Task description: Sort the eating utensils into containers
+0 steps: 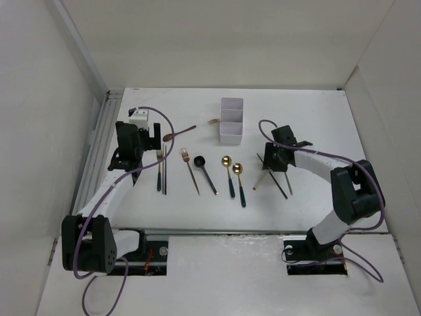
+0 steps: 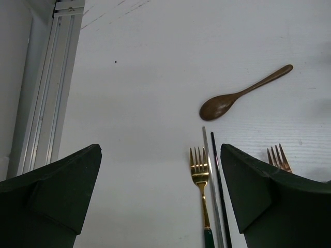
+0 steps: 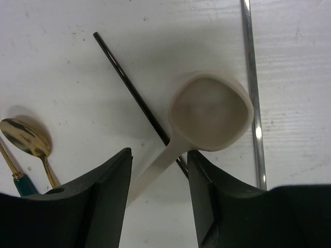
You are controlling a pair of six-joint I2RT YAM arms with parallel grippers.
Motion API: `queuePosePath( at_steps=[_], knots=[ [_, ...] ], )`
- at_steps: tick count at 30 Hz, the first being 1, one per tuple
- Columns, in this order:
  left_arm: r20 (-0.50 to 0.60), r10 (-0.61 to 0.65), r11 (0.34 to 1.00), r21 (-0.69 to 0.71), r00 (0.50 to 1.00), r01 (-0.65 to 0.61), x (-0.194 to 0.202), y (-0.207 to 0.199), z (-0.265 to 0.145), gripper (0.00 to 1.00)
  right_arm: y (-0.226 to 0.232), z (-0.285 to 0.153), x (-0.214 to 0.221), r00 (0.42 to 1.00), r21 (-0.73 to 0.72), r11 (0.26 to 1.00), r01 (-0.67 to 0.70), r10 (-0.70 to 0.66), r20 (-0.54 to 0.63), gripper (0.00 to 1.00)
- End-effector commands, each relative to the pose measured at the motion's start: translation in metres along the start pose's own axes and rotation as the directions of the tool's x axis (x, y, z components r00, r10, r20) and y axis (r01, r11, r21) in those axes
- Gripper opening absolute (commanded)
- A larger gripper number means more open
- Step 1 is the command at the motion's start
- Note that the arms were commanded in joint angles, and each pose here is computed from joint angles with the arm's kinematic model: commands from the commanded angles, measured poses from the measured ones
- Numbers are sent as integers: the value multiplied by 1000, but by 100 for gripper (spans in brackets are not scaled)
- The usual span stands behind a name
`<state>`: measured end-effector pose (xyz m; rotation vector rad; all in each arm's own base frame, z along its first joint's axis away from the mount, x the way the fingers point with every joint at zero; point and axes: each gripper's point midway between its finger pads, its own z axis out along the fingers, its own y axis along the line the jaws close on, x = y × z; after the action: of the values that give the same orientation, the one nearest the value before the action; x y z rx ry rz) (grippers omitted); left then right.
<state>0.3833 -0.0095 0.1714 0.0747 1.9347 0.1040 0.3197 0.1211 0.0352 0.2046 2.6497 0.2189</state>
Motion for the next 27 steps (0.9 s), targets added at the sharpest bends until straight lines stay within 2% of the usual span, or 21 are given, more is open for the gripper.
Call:
queuePosePath(
  at_steps=[1, 4, 5, 8, 15, 18, 19, 27],
  knots=[
    [57, -18, 1000, 5, 998, 18, -14, -1, -8, 100, 8, 3, -17, 999, -34, 999, 7, -6, 33, 52],
    [57, -9, 1000, 4, 998, 9, -14, 0, -8, 100, 10, 6, -23, 999, -42, 999, 7, -5, 48, 51],
    [48, -8, 1000, 5, 999, 8, -9, -1, -8, 100, 9, 8, -21, 999, -37, 999, 16, -15, 39, 44],
    [57, -9, 1000, 4, 998, 9, -11, 0, -8, 100, 7, 12, -25, 999, -31, 999, 9, -7, 36, 32],
    [48, -8, 1000, 5, 999, 8, -5, -1, -9, 100, 5, 11, -28, 999, -27, 1000, 1, 0, 38, 17],
    [47, -8, 1000, 5, 999, 8, -5, -1, -9, 100, 11, 8, -35, 999, -43, 999, 1, 1, 47, 6],
    [47, -8, 1000, 5, 999, 8, -5, -1, -9, 100, 10, 7, -33, 999, -39, 999, 1, 1, 39, 0],
    [47, -8, 1000, 5, 999, 8, -5, -1, -9, 100, 37, -43, -86, 977, -150, 984, 99, -67, 203, 0]
  ],
)
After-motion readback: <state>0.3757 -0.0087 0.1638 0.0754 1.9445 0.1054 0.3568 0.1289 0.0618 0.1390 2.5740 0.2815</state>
